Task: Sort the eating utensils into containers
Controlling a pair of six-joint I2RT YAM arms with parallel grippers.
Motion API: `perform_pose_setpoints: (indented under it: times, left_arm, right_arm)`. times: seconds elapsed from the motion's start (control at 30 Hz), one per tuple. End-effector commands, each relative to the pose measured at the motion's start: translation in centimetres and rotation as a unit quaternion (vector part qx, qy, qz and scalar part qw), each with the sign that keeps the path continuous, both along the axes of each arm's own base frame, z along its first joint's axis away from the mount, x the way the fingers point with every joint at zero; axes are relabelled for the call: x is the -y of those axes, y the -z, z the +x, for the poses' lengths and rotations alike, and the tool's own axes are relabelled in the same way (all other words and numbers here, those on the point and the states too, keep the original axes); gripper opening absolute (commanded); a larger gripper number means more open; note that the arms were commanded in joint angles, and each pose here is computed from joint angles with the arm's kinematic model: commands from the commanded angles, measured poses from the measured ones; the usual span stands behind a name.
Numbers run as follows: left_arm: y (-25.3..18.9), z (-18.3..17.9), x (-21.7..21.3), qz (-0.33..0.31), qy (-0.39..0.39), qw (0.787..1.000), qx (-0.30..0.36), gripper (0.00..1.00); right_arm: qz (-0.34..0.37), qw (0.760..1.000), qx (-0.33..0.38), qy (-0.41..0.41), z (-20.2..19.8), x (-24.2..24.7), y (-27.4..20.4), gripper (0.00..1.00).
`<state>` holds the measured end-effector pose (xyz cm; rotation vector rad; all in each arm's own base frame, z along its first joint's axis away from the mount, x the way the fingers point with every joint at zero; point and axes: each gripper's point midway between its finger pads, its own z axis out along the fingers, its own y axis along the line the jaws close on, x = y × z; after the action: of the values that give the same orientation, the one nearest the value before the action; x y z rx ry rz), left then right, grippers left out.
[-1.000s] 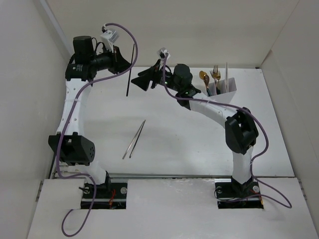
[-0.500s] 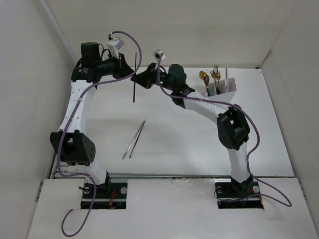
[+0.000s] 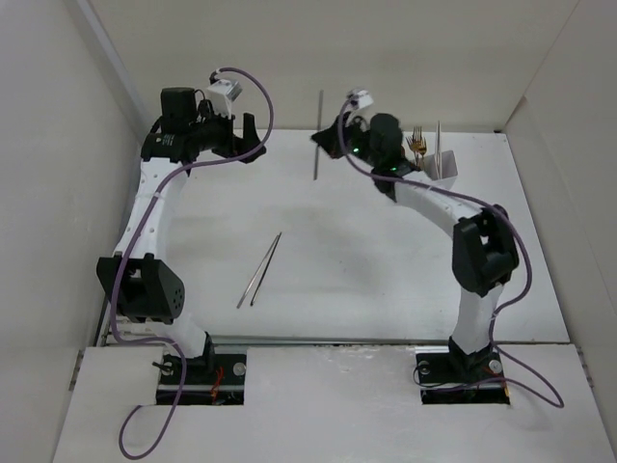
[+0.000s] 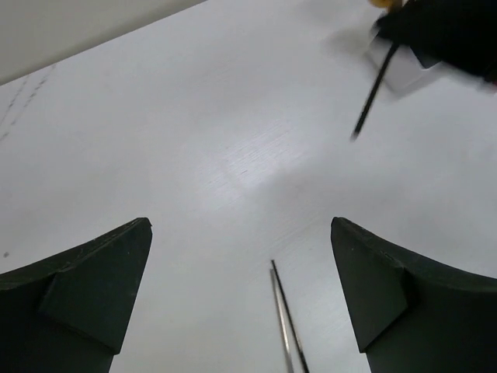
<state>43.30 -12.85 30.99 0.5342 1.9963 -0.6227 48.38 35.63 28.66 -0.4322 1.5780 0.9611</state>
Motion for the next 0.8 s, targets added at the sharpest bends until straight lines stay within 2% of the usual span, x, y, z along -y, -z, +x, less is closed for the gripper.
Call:
perform_pose_setpoints:
  times: [0.0,0.1,0.13,0.27,0.37,0.53,0.6,0.77]
  left_arm:
    - [0.3,0.2,-3.0,0.067,-0.067,0.995,0.02,1.0]
    - [1.9,0.6,-4.5,0.095,-0.1,0.99,0.011,1.0]
    - [1.9,0.7,-4.7,0.103,-0.103,0.989,0.014,1.0]
    - [2.0,1.2,-5.9,0.108,-0.121,0.987,0.018,1.0]
    - [3.1,1.1,-5.6,0.099,-0.106,0.989,0.003,1.0]
    - [8.0,0.7,-5.9,0.158,-0.088,0.983,-0.034,1.0]
    - [9.6,0.0,-6.2,0.184,-0.083,0.978,-0.05,1.0]
    - [15.4,-3.0,-6.0,0.213,-0.039,0.97,-0.109,1.0]
  right_arm:
    - [-0.12,0.969,0.081,0.202,5.7,14.5,-4.3,0.0]
    - [-0.177,0.935,0.099,0.29,6.8,22.1,-5.0,0.0]
    - [-0.19,0.922,0.091,0.324,7.4,26.0,-4.4,0.0]
    - [-0.228,0.897,0.079,0.371,7.7,32.3,-3.2,0.0]
    - [-0.247,0.886,0.078,0.385,7.7,34.3,-2.6,0.0]
    - [-0.276,0.877,0.054,0.391,8.4,35.5,0.6,0.0]
    - [-0.284,0.86,0.041,0.421,8.2,36.8,1.2,0.0]
    - [-0.295,0.859,0.01,0.418,7.4,37.0,4.2,0.0]
